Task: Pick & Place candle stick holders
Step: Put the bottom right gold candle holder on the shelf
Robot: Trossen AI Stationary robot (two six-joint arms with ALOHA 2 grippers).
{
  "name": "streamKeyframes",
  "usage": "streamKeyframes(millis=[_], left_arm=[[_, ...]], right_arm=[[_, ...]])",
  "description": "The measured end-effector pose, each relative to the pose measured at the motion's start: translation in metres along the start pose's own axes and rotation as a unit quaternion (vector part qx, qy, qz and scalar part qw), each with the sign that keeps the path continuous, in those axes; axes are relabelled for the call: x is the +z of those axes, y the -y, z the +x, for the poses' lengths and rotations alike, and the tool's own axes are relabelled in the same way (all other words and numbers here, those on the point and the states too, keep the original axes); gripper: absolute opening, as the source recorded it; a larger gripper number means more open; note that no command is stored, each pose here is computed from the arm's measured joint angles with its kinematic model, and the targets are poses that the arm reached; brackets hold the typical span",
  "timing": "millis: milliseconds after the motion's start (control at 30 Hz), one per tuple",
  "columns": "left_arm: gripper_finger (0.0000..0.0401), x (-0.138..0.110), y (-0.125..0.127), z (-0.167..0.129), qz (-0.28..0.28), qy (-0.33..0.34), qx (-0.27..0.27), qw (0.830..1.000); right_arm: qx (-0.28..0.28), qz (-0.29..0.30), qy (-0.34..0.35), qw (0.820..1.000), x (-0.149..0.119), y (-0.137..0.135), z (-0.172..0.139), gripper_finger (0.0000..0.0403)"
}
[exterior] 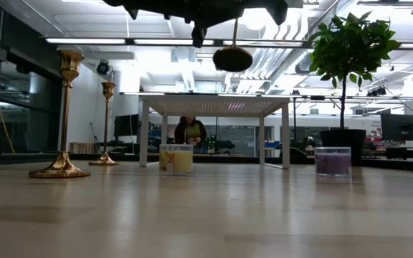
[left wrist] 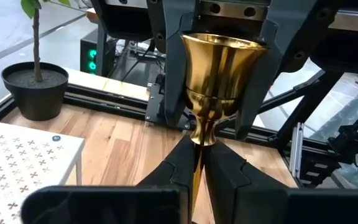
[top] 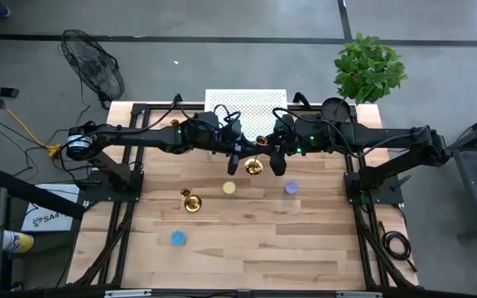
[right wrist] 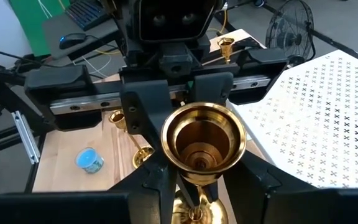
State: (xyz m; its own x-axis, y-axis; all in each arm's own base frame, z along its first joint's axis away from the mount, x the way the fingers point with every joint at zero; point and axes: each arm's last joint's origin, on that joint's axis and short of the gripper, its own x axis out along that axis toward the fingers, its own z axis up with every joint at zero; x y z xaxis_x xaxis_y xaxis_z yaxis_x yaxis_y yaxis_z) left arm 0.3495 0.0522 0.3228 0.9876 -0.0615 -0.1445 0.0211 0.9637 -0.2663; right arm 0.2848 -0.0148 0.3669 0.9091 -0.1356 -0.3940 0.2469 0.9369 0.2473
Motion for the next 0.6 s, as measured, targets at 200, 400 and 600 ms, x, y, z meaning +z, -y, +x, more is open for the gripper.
streamKeyframes(millis=[200, 400, 600], left_arm=[[0.0013, -0.0003, 0.0001, 0.0, 0.001, -0.001, 0.0, 1.0], [0.001, -0.0004, 0.0, 0.0, 0.0, -0.002, 0.001, 1.0], [0.0008, -0.0003, -0.0004, -0.0001, -0.005, -0.001, 0.004, 1.0]], right_arm=[[0.014, -0.012, -0.006, 1.0, -0.0005, -0.0006, 0.0, 0.0108], [0.018, -0.023, -0.008, 1.0, -0.0007, -0.0008, -0.0002, 0.0108], [0.015, -0.028, -0.001, 0.999, 0.0011, -0.0006, -0.0063, 0.0142]])
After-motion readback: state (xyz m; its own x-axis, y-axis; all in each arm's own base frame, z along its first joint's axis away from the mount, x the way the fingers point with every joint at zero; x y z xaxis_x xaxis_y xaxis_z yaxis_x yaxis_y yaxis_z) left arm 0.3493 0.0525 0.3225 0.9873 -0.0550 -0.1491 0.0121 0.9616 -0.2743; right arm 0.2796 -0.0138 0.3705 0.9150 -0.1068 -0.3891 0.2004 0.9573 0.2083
